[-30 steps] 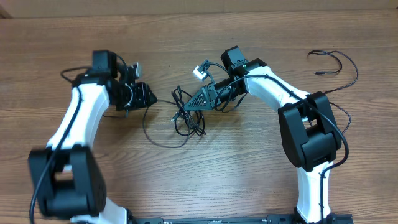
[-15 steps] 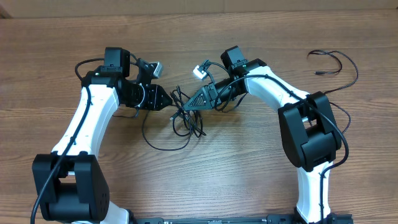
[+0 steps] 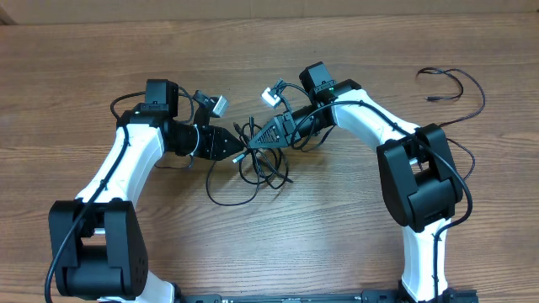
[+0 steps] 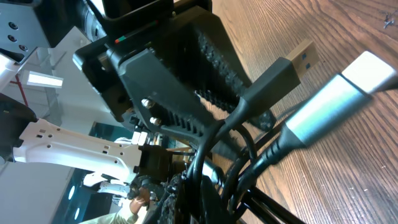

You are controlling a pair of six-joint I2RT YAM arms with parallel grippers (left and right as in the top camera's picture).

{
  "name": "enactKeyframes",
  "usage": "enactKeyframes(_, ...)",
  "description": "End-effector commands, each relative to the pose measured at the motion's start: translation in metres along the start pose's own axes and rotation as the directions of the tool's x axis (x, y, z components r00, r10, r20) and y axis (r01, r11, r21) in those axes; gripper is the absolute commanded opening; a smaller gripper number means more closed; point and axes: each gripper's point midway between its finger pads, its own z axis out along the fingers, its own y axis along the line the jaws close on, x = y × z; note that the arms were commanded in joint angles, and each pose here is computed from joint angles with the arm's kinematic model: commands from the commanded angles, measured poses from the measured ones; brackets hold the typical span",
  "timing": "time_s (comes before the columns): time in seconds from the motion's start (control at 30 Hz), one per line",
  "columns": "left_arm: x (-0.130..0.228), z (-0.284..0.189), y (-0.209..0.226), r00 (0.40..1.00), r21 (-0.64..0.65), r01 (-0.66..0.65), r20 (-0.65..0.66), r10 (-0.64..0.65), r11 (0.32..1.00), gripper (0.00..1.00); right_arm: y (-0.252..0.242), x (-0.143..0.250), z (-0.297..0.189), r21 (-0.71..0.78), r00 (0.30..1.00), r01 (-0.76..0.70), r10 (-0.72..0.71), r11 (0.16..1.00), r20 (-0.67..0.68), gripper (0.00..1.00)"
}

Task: Untangle cables

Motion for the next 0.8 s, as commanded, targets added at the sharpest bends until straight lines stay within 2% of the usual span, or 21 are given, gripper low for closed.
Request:
enactKeyframes(0.0,0.001,0.004,-0.017,0.998,0.119,-0.057,0.015,0.056,0.991,0.28,0.015,-0.006,-0.003,-0.045,0.999,0.041,-0.04,0.998,0.015,0.04)
enactKeyframes(0.43,-0.015,0.011,-0.018,0.995,0.13,-0.067,0.076,0.057,0.989,0.31,0.024,-0.008,-0.003,-0.096,0.998,0.06,-0.058,0.994,0.025,0.04)
enactKeyframes(0.77,-0.029,0.02,-0.008,0.99,0.105,-0.005,0.143,-0.011,0.995,0.28,0.025,-0.008,-0.001,-0.098,0.998,0.061,-0.059,0.993,0.02,0.04)
